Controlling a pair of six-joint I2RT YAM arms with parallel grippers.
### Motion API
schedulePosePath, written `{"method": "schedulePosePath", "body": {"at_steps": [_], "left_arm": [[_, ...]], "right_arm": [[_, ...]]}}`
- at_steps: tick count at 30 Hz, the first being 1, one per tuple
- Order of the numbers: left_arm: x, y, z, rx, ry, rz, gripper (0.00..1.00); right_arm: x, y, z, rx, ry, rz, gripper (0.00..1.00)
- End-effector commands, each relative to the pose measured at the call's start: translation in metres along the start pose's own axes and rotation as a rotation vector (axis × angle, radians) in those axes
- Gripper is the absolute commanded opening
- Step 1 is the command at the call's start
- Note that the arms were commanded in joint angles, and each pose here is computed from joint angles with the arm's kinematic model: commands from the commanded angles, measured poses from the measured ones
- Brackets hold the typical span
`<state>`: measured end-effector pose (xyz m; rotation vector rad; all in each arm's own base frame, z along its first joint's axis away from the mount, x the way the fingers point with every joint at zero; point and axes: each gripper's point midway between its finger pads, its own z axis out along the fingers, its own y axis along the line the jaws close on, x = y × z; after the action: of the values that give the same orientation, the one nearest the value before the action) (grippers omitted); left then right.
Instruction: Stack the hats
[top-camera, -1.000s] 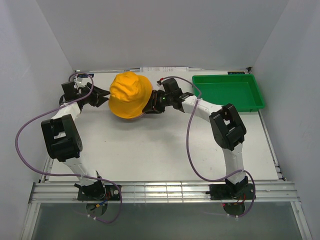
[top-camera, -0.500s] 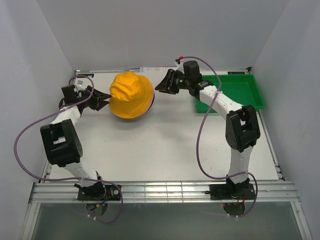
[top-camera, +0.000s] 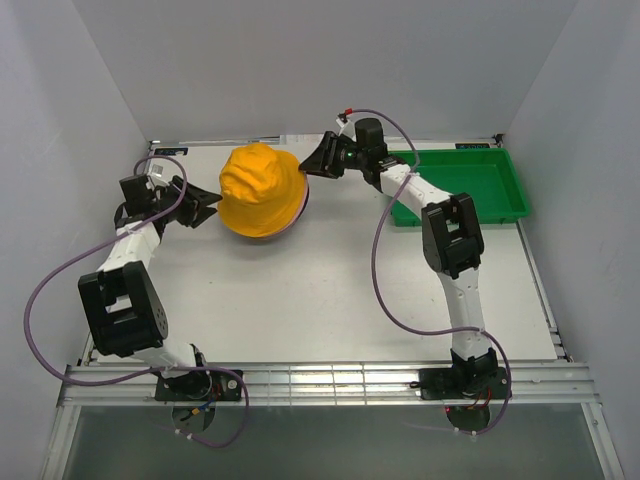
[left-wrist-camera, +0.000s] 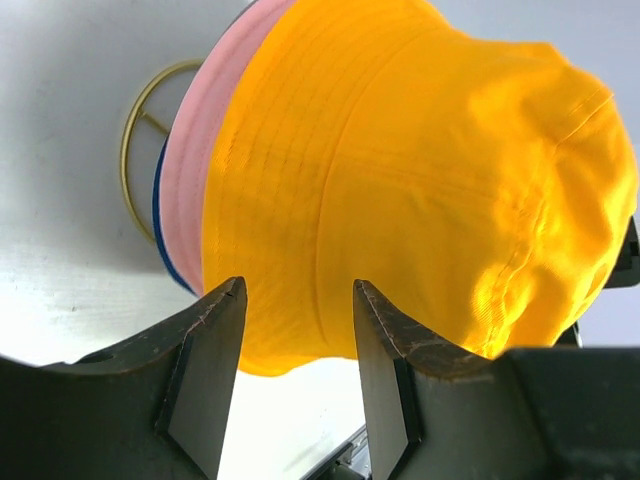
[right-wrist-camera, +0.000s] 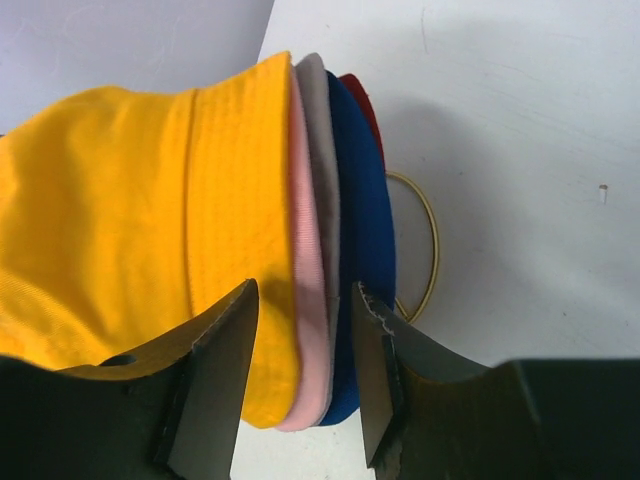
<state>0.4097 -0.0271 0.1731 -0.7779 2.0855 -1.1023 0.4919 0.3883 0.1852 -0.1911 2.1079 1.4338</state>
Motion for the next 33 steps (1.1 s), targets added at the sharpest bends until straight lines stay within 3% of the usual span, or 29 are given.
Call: {"method": "schedulePosePath", "body": {"at_steps": [1,33], "left_arm": [[0.006,-0.001,-0.015,-0.032,-0.028,0.025,0.57],[0.026,0.016,0.000,-0.033,0.025,-0.034,0.57]], "right_arm": [[-0.030,0.044,0.002,-0.111,-0.077,-0.090,0.48],[-0.008,0.025,0.034,-0.087,-0.042,-0.048,0.47]]}}
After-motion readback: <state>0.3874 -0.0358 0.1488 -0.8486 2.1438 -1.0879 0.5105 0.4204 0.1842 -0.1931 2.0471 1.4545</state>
